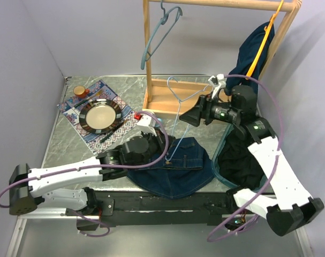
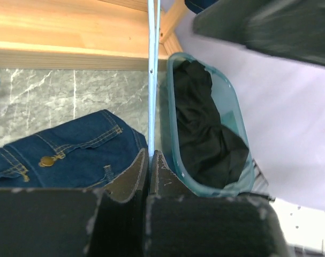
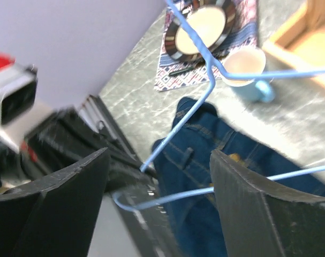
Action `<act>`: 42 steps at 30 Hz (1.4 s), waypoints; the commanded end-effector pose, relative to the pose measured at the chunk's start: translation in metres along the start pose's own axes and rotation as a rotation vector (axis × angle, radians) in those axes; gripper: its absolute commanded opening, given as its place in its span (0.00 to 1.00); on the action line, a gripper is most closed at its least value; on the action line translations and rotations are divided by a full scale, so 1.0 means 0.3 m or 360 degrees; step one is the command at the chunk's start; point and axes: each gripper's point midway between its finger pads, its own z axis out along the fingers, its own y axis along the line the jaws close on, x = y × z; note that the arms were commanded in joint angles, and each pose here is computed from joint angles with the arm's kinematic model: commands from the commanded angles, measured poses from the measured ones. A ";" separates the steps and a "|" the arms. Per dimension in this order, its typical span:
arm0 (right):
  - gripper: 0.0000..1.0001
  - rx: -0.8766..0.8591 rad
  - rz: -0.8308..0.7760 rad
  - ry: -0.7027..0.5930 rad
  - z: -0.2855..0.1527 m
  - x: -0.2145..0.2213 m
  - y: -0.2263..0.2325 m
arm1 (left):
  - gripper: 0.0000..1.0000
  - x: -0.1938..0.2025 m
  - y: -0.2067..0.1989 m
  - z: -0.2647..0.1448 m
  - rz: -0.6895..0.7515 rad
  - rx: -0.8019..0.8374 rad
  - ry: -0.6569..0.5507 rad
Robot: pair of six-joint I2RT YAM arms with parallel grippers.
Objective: Place the skirt on the hanger
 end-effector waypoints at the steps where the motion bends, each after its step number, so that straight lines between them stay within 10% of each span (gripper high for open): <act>1: 0.78 -0.0019 0.0243 -0.0024 0.078 -0.005 -0.009 | 0.01 -0.106 -0.080 0.027 -0.0254 -0.0009 -0.0227; 12: 0.47 -0.0040 0.0329 0.0076 0.166 0.098 -0.041 | 0.01 -0.055 -0.125 0.079 -0.0284 -0.0052 -0.0217; 16: 0.00 -0.0121 0.0350 0.0120 0.174 0.139 -0.029 | 0.01 -0.048 -0.150 0.090 -0.0271 -0.0017 -0.0199; 19: 0.00 -0.0138 0.0312 0.0098 0.150 0.142 -0.025 | 0.03 -0.037 -0.176 0.059 -0.0137 0.0136 -0.0167; 25: 0.00 -0.0246 0.0091 0.0089 0.056 0.173 -0.041 | 0.85 -0.049 -0.132 -0.146 0.0333 0.0453 -0.0128; 28: 0.00 -0.0469 -0.0204 0.0213 0.006 0.257 0.005 | 0.98 -0.052 -0.057 -0.249 0.0713 0.0506 -0.0075; 34: 0.00 -0.0728 -0.0549 0.0396 -0.060 0.354 0.059 | 0.99 -0.085 0.039 -0.401 0.1561 0.0695 -0.0179; 42: 0.00 -0.1021 -0.0747 0.0803 -0.104 0.571 0.143 | 0.97 -0.149 0.049 -0.441 0.2123 0.0745 -0.0340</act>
